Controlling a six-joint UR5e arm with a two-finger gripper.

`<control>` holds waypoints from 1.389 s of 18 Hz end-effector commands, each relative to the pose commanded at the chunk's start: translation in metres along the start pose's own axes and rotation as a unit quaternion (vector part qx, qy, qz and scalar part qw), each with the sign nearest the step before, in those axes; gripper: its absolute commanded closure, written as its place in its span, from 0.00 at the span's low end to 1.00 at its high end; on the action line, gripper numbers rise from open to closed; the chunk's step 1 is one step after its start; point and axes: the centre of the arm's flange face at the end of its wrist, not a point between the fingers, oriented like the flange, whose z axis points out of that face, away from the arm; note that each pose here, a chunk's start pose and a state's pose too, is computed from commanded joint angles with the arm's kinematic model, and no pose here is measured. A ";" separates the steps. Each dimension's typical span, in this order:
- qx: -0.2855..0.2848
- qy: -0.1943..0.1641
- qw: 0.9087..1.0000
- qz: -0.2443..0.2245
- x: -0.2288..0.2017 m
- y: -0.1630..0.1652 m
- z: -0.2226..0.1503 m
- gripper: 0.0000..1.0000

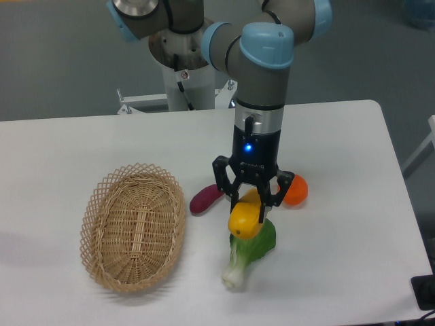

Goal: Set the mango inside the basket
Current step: 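Lift the yellow mango held in the gripper off the table, then carry the mango over the wicker basket and lower it inside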

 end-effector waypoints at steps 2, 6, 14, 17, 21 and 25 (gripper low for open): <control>-0.002 -0.001 1.000 0.001 0.001 0.000 -0.001 0.49; -0.006 0.003 1.000 -0.003 0.011 0.006 -0.002 0.49; -0.049 -0.009 0.998 -0.034 0.060 -0.006 0.011 0.49; -0.087 -0.019 0.995 -0.047 0.101 -0.014 0.033 0.49; -0.106 0.001 0.992 -0.075 0.144 -0.025 0.064 0.49; -0.136 0.023 0.989 -0.056 0.195 -0.030 0.106 0.49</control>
